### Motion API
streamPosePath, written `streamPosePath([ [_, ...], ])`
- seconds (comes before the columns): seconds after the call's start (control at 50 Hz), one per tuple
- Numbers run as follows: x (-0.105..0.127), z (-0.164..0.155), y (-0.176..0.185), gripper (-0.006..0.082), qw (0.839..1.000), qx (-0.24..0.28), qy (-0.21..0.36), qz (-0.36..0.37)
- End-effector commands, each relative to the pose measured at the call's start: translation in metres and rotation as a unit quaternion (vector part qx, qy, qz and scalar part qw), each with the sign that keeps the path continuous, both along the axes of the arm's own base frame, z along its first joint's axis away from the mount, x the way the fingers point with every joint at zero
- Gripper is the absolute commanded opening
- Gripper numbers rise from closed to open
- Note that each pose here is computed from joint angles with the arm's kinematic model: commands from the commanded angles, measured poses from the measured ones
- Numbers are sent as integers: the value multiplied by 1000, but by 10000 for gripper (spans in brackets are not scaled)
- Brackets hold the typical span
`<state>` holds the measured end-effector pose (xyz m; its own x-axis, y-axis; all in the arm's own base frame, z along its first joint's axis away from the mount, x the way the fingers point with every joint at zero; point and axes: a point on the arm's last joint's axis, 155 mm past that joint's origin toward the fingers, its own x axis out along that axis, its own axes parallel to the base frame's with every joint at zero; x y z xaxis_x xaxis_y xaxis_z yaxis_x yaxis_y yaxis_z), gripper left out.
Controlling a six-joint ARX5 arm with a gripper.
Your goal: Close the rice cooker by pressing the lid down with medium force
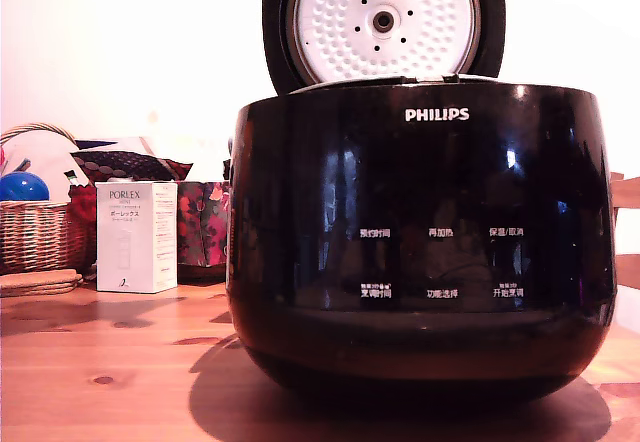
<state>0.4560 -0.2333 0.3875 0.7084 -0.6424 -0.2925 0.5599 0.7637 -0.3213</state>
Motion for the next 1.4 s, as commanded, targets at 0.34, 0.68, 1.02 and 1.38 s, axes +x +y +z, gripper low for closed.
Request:
streamPosePath([
  [0.34, 16, -12, -42, -24, 991, -96, 46, -74],
  [0.68, 10, -9, -79, -24, 971, -151, 92, -159],
  [1.02, -39, -18, -115, -24, 941, -157, 158, -256],
  [1.38, -80, -47, -120, -23, 920, -114, 221, -303],
])
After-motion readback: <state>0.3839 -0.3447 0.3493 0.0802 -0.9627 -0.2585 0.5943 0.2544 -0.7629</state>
